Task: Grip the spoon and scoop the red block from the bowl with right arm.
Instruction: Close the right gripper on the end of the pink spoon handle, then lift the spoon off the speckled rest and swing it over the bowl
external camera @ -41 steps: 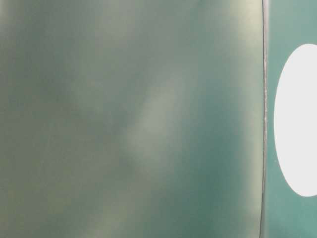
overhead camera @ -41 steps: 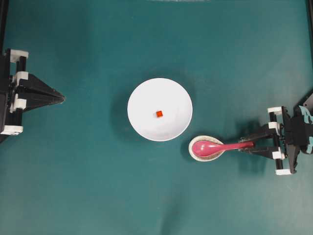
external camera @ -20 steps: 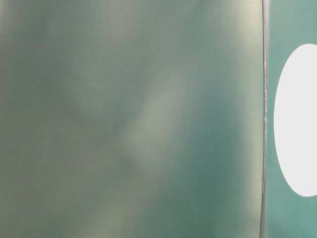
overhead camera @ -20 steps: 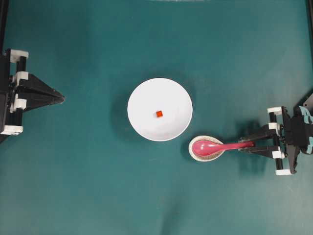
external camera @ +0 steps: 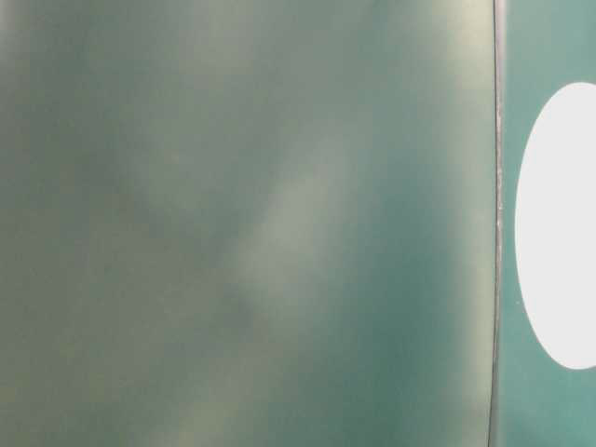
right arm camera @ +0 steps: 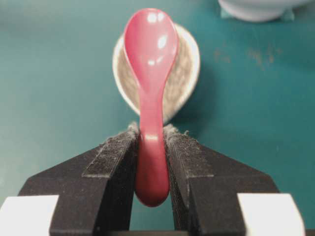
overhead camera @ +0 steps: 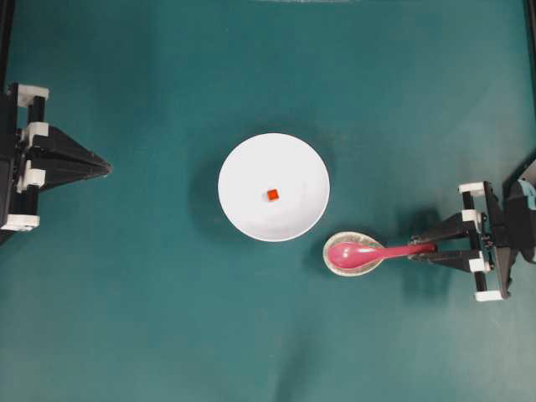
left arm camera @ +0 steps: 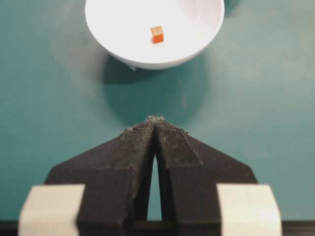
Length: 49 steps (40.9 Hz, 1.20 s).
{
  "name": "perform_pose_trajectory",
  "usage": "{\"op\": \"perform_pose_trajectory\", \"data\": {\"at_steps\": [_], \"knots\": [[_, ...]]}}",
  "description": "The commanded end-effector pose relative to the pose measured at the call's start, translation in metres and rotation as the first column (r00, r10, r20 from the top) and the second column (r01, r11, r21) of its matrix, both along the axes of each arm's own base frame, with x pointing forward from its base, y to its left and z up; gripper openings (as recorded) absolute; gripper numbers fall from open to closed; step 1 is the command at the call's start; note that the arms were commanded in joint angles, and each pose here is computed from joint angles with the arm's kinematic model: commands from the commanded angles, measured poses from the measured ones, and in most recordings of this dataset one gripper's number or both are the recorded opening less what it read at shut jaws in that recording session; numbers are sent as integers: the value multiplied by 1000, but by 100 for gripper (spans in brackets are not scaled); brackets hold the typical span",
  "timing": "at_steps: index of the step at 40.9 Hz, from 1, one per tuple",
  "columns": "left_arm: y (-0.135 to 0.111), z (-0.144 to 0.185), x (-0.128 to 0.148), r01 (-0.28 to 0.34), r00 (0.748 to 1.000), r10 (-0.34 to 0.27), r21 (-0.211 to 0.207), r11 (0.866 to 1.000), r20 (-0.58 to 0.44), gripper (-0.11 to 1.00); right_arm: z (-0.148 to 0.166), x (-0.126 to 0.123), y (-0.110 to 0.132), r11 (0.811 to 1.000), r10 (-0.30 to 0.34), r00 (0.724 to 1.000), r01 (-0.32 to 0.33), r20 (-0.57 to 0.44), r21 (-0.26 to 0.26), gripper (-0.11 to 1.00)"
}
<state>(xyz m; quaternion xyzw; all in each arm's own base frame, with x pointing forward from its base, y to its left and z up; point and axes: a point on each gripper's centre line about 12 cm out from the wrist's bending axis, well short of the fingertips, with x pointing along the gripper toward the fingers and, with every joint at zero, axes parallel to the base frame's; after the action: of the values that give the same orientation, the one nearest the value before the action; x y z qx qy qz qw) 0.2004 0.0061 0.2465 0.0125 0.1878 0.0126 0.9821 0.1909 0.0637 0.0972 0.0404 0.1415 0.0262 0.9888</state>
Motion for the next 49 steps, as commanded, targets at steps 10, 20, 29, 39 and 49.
{"op": "perform_pose_trajectory", "data": {"at_steps": [10,20,29,39,49], "knots": [[0,6,4,-1,1000,1,3,1000,12,-1,31,5,6,999,31,998,-33,50,44,25],[0,6,4,-1,1000,1,3,1000,11,-1,54,10,2,997,38,999,-40,38,64,25],[1,5,4,-5,1000,5,3,1000,11,-1,78,15,-13,998,10,999,-13,33,66,25],[2,6,4,-7,1000,7,2,1000,11,-1,111,19,-34,998,-9,1000,9,-4,56,25],[3,6,4,-15,1000,15,2,1000,11,-1,146,24,-55,997,-36,997,40,-61,69,25]]}}
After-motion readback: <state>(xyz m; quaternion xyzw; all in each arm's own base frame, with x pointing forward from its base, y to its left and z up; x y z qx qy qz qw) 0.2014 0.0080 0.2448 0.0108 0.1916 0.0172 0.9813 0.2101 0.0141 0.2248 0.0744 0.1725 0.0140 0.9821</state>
